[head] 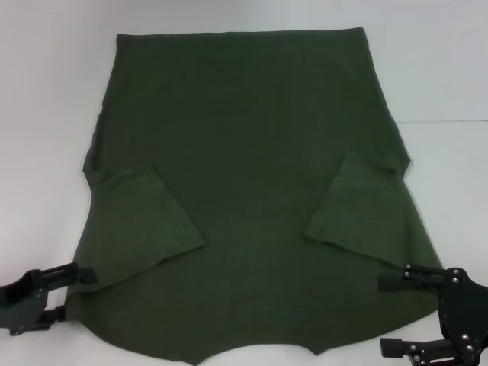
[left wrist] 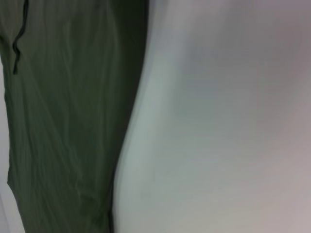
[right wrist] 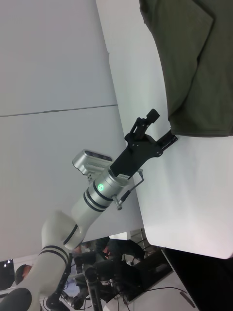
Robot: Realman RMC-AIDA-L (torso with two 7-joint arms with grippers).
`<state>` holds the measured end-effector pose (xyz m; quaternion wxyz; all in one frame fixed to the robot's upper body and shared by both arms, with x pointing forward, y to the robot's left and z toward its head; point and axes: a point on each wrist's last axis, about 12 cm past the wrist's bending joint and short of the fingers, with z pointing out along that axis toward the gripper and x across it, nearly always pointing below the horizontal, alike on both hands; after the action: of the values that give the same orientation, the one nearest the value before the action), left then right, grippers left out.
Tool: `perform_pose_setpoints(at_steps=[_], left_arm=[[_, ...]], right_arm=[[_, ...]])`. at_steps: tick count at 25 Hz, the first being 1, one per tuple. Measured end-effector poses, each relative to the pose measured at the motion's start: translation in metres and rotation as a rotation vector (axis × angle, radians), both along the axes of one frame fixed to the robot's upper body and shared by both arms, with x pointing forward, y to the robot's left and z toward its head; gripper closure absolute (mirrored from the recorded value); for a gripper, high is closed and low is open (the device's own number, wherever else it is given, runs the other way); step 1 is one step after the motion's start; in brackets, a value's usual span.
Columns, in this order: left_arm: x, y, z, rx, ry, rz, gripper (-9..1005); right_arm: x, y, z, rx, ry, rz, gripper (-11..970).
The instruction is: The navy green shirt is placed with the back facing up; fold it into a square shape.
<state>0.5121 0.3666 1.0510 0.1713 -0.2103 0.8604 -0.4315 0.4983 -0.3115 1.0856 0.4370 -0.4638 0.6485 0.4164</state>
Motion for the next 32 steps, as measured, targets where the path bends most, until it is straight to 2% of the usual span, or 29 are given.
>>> perform_pose_setpoints(at_steps=[14, 32], left_arm=[[0.025, -0.021, 0.004, -0.006, -0.031, -0.026, 152], [0.020, -0.004, 0.008, 0.031, -0.025, -0.018, 192]], right_arm=[[0.000, 0.001, 0.000, 0.006, 0.011, -0.001, 30], [0.003, 0.003, 0.002, 0.010, 0.024, 0.000, 30]])
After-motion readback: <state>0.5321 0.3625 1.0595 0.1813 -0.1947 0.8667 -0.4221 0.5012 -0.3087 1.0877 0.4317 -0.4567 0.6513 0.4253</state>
